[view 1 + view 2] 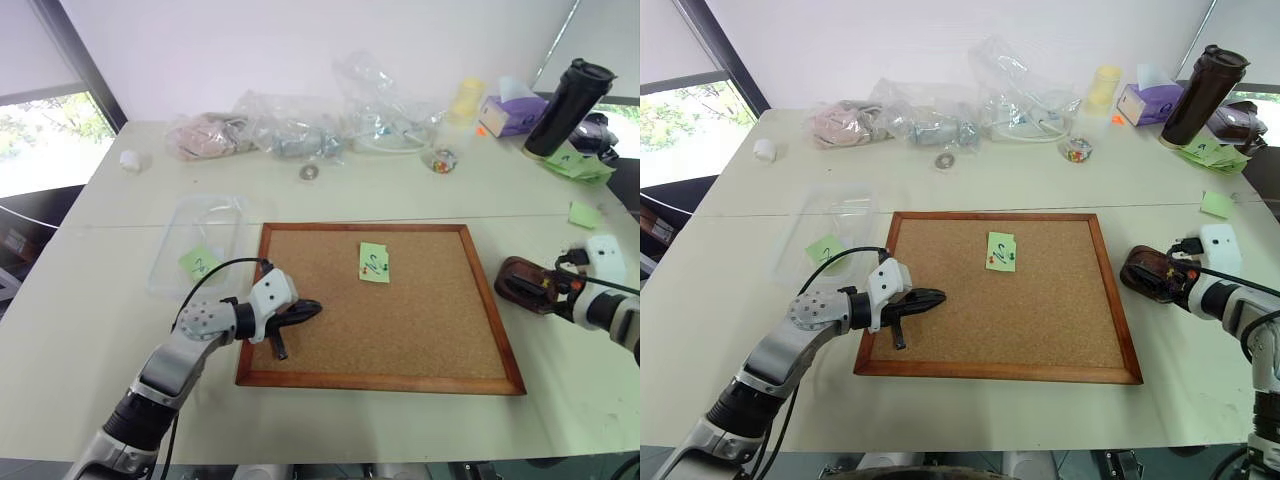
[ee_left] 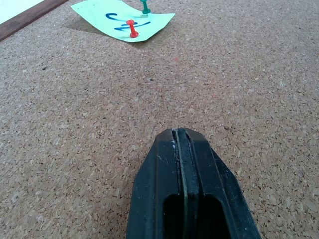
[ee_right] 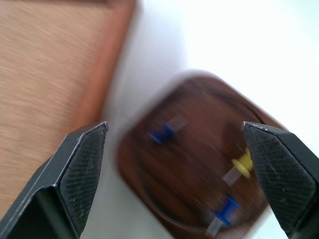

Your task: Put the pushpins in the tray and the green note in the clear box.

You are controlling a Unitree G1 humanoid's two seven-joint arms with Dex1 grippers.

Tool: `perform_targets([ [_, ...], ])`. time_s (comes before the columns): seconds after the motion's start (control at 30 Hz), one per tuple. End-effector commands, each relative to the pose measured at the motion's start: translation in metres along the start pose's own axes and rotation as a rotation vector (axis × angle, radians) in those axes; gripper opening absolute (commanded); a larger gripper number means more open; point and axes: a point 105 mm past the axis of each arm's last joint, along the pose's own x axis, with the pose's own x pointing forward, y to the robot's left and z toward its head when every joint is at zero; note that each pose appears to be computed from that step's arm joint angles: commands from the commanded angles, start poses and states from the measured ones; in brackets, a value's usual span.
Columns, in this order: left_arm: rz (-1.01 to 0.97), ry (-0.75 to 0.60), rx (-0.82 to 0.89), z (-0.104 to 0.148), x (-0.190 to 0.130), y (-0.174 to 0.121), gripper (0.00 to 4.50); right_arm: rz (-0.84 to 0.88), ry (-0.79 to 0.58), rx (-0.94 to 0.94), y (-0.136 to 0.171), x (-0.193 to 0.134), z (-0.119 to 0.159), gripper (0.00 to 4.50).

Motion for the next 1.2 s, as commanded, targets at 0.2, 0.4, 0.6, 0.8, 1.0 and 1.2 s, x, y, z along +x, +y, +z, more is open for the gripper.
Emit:
perform_targets([
  [0.2, -0.032, 0.081, -0.045, -0.020, 0.002, -0.009, 0.00, 0.382, -0.103, -0.223, 0.114, 0.016, 0.050, 4.43],
  [0.4, -0.021, 0.078, -0.044, -0.018, 0.001, -0.008, 0.00, 0.445, -0.069, -0.252, 0.147, 0.047, 0.031, 4.43],
  [0.6, -0.011, 0.079, -0.047, -0.019, 0.000, -0.009, 0.00, 0.423, -0.040, -0.251, 0.150, 0.070, 0.019, 4.43],
  [0.8, -0.006, 0.079, -0.044, -0.018, 0.000, -0.008, 0.00, 0.416, -0.014, -0.273, 0.151, 0.082, 0.006, 4.43],
  [1.0, -0.003, 0.080, -0.044, -0.019, 0.000, -0.008, 0.00, 0.406, -0.015, -0.276, 0.149, 0.089, 0.003, 4.43],
  [1.2, -0.004, 0.080, -0.042, -0.018, 0.000, -0.008, 0.00, 0.400, -0.024, -0.270, 0.150, 0.092, 0.004, 2.07],
])
